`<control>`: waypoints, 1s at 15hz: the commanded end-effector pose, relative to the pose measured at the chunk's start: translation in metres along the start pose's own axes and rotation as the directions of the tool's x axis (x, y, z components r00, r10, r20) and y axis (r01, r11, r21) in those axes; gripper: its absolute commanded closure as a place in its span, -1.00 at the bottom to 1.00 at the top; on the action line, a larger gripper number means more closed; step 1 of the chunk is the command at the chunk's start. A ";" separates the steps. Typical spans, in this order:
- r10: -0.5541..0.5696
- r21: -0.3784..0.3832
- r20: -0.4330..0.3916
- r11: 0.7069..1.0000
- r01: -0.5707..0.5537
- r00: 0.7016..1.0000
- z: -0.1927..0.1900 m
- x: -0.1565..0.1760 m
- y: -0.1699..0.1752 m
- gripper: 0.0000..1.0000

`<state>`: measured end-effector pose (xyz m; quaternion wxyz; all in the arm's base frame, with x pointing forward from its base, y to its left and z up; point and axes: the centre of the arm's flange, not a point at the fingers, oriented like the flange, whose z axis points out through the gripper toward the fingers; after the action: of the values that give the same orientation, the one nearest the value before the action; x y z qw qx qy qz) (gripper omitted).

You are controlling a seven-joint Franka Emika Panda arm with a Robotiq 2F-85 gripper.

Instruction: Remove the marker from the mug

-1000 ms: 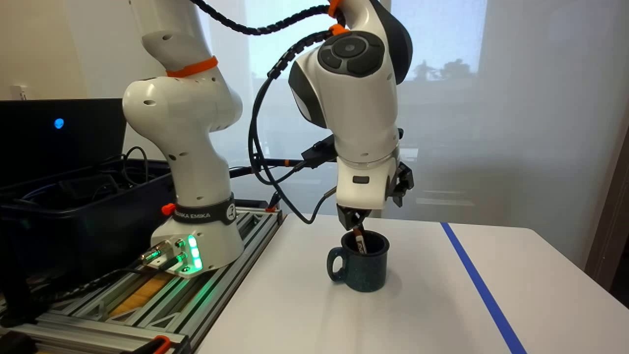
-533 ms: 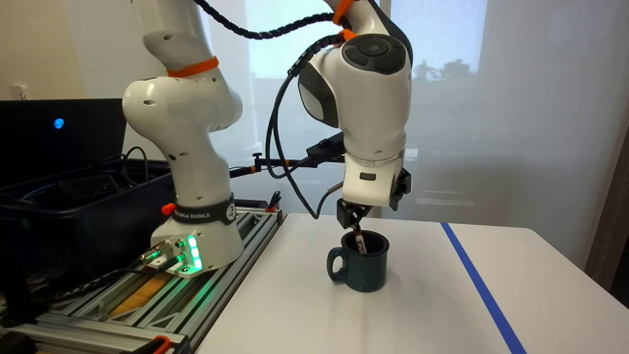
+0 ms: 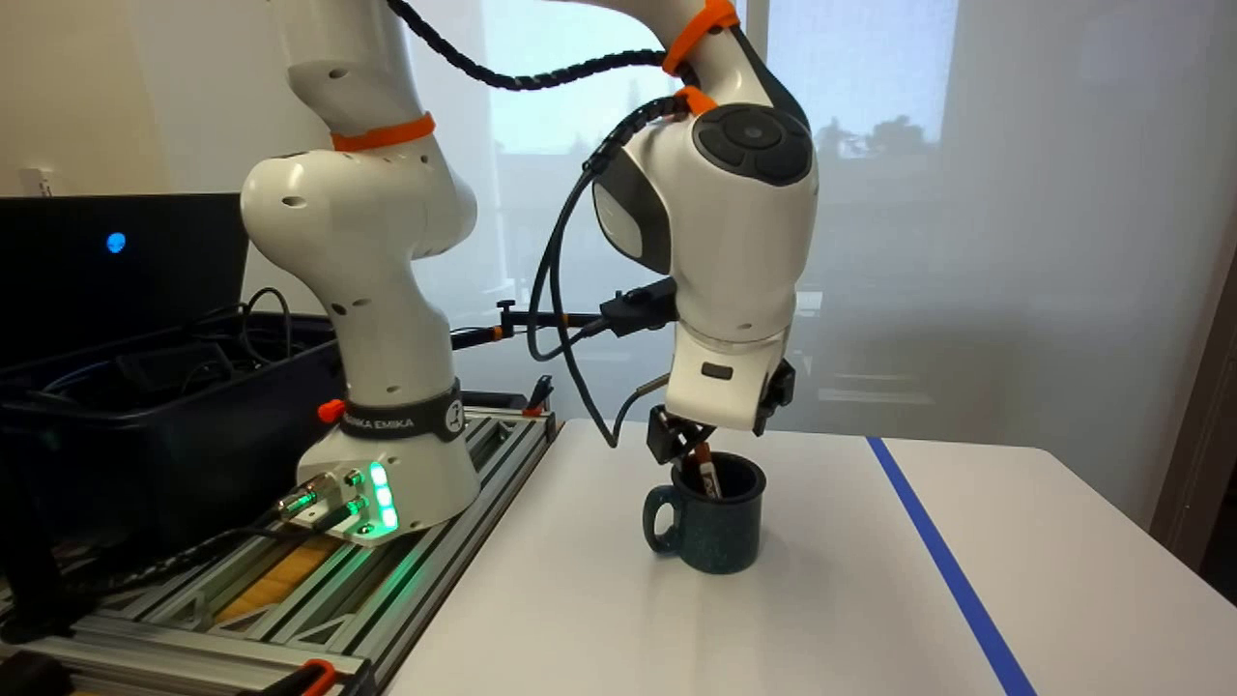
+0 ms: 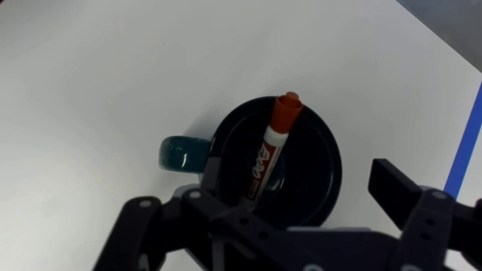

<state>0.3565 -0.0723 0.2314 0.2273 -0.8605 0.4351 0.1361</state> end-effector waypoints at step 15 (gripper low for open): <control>0.098 -0.183 0.016 0.979 -0.094 0.995 0.018 0.005 0.000 -1.00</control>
<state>0.3536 -0.0672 0.2132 0.1712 -0.8580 0.4505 0.1776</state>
